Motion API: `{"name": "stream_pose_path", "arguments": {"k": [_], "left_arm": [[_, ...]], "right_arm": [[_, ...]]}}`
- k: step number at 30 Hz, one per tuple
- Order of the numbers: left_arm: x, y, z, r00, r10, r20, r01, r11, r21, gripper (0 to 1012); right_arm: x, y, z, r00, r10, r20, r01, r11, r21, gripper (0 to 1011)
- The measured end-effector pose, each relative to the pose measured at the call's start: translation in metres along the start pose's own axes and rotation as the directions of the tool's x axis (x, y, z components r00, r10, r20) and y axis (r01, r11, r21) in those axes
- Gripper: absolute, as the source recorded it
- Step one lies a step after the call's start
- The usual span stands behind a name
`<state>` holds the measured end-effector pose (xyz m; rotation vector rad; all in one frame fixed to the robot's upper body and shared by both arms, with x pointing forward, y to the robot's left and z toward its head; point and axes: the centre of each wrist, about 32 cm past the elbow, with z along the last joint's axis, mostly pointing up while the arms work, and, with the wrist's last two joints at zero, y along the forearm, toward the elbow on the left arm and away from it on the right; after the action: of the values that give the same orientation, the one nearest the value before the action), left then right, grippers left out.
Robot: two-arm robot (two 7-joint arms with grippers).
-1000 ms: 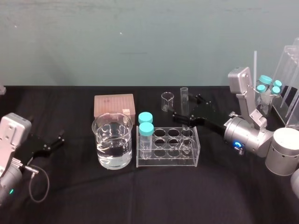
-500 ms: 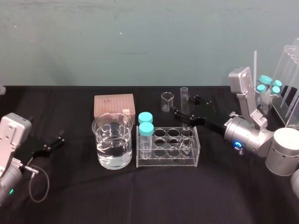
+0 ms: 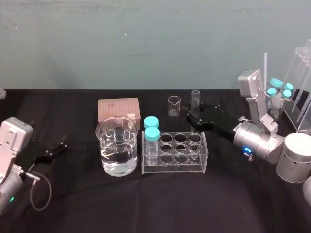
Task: Hold the test tube with one hand and immerse one end into the beaker, then return it to the test tube rack.
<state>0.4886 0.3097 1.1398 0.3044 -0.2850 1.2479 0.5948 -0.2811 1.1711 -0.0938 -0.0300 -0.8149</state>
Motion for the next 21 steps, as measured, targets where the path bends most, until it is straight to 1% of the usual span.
{"name": "stream_pose_path", "arguments": {"k": [1, 2, 3, 21], "left_arm": [[0.0, 0.0, 0.0, 1.0, 0.0, 0.0, 0.0, 1.0, 0.0, 1000], [0.0, 0.0, 0.0, 1.0, 0.0, 0.0, 0.0, 1.0, 0.0, 1000], [0.0, 0.0, 0.0, 1.0, 0.0, 0.0, 0.0, 1.0, 0.0, 1000], [0.0, 0.0, 0.0, 1.0, 0.0, 0.0, 0.0, 1.0, 0.0, 1000]], "right_arm": [[0.0, 0.0001, 0.0001, 1.0, 0.0, 0.0, 0.0, 1.0, 0.001, 277], [0.0, 0.0001, 0.0002, 1.0, 0.001, 0.0, -0.001, 1.0, 0.001, 249], [-0.0001, 0.0001, 0.0001, 1.0, 0.001, 0.0, -0.001, 1.0, 0.001, 242], [-0.0006, -0.0006, -0.001, 1.0, 0.001, -0.002, -0.001, 1.0, 0.005, 242]]}}
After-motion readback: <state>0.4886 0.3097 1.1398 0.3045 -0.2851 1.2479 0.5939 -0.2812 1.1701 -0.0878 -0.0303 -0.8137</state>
